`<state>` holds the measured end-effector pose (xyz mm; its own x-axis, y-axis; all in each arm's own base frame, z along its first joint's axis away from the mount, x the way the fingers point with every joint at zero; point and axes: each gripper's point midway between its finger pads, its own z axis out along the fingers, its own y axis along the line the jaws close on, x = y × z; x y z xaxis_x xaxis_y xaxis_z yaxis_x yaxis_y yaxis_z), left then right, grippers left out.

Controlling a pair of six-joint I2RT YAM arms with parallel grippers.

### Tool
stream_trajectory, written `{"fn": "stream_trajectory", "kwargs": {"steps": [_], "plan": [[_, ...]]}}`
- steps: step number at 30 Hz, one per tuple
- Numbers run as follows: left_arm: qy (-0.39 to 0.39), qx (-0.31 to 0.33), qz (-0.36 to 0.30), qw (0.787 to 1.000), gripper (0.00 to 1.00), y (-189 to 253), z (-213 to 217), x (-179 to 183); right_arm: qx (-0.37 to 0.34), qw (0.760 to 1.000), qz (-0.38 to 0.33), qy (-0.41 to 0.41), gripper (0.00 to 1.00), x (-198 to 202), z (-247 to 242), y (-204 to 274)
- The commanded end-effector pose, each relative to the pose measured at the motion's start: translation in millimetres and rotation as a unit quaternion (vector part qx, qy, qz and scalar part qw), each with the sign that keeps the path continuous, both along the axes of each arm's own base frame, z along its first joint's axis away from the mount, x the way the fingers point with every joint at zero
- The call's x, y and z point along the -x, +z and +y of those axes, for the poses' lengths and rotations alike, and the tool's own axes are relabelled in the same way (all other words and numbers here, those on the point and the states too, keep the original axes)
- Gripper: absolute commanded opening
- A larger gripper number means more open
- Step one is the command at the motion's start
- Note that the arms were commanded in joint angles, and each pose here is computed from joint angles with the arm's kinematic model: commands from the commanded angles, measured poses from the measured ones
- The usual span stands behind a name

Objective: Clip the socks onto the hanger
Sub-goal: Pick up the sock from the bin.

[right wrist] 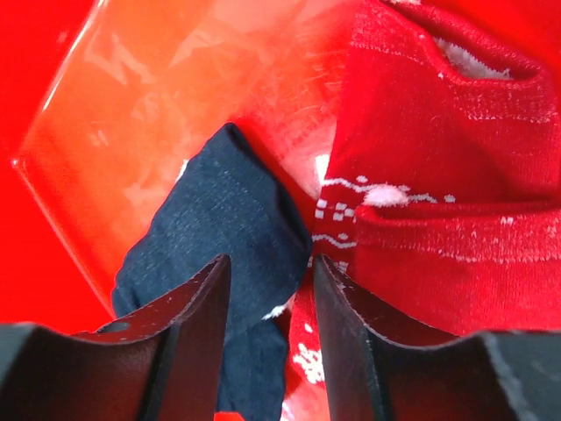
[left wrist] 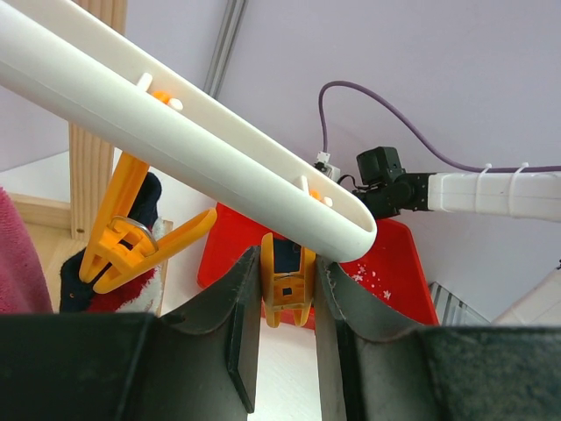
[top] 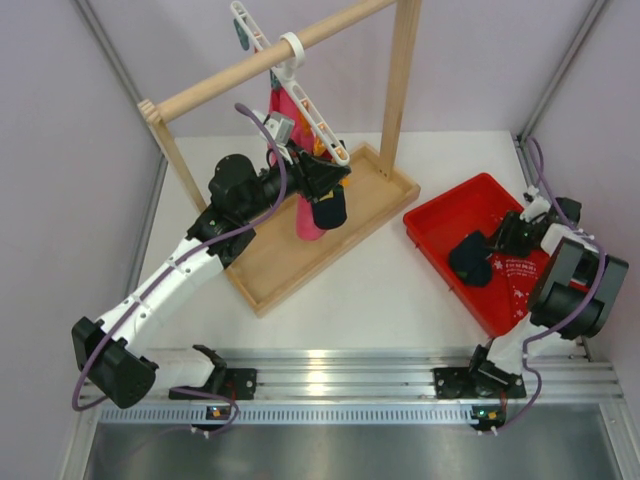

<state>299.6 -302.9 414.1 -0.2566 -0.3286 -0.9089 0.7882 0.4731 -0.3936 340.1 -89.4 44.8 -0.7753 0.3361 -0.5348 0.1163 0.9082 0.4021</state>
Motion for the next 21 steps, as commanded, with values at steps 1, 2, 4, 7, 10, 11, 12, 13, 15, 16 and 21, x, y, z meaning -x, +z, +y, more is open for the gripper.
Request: {"fn": "stream_trajectory", "kwargs": {"steps": [1,2,4,7,10,11,12,13,15,16,21], "plan": [[0.01,0.008,-0.022,1.0,0.0,17,6,2,0.003,0.999,-0.042,-0.01,0.42,-23,-13,15],[0.01,0.008,-0.022,1.0,0.0,17,6,2,0.0,0.999,-0.043,-0.008,0.41,-23,-12,14],[0.009,0.005,-0.02,1.0,0.0,15,6,2,-0.007,0.999,-0.045,-0.004,0.42,-24,-9,13],[0.009,0.004,-0.017,1.0,0.0,12,5,1,-0.012,0.999,-0.051,-0.003,0.41,-27,-9,14],[0.009,0.004,-0.016,1.0,0.0,11,5,-1,-0.016,0.998,-0.06,0.0,0.42,-32,-9,16],[0.007,0.004,-0.016,1.0,0.0,11,4,0,-0.017,0.998,-0.061,0.0,0.42,-34,-8,16],[0.007,0.003,-0.015,1.0,0.0,10,4,0,-0.02,0.998,-0.058,-0.001,0.42,-35,-8,14],[0.007,0.002,-0.013,1.0,0.0,9,3,-1,-0.024,0.998,-0.059,0.002,0.41,-36,-6,13],[0.008,0.002,-0.014,1.0,0.0,9,4,-1,-0.027,0.998,-0.064,0.004,0.39,-40,-5,14],[0.007,0.0,-0.012,1.0,0.0,8,3,-1,-0.03,0.998,-0.063,0.006,0.38,-41,-4,12],[0.007,-0.001,-0.009,1.0,0.0,6,3,-2,-0.027,0.998,-0.064,0.009,0.19,-43,-3,10]]}}
